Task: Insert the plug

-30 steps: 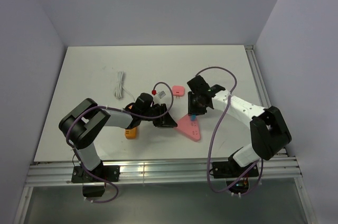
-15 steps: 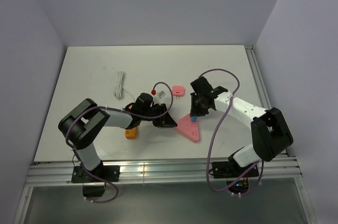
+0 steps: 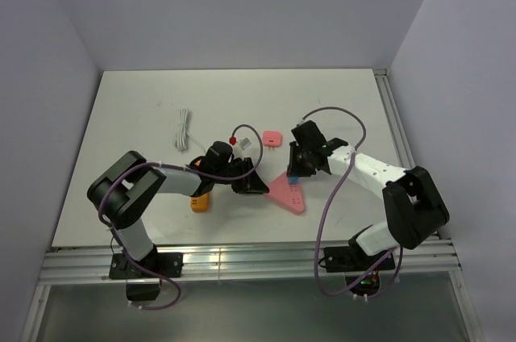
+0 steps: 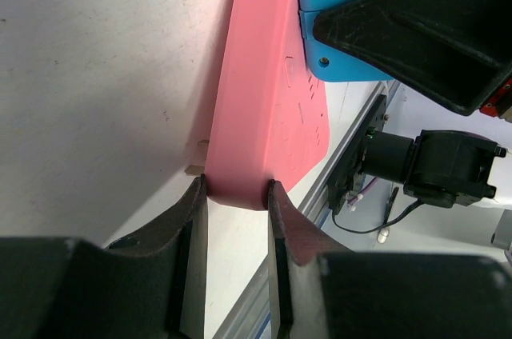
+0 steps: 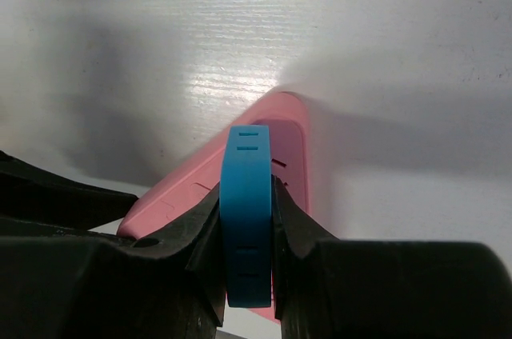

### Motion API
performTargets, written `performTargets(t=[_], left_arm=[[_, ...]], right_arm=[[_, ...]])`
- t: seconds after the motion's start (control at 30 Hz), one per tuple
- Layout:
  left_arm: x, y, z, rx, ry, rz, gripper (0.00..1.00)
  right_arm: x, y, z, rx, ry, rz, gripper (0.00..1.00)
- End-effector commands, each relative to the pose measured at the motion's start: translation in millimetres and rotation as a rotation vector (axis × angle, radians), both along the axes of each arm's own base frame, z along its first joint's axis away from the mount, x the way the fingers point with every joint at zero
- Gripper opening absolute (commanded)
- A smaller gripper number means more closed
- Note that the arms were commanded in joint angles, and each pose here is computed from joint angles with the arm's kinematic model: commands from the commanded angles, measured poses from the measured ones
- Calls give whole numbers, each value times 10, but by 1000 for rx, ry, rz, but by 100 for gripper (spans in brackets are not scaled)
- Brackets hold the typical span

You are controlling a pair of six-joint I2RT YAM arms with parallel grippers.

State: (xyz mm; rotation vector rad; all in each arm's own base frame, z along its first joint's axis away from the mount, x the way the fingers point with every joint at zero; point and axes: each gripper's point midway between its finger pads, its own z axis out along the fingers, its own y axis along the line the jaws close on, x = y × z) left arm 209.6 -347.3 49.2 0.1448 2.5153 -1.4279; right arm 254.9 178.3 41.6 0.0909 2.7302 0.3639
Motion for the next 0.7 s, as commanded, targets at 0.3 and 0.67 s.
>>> performTargets(t=[0.3,0.67], left_arm=[[-57,43,-43,37,-38,-20,20],[17,129,205,55,-122,24,76]], right_arm=[[193,110,419,16,-102,7,59],[628,140,1038,8,-236,9,90]])
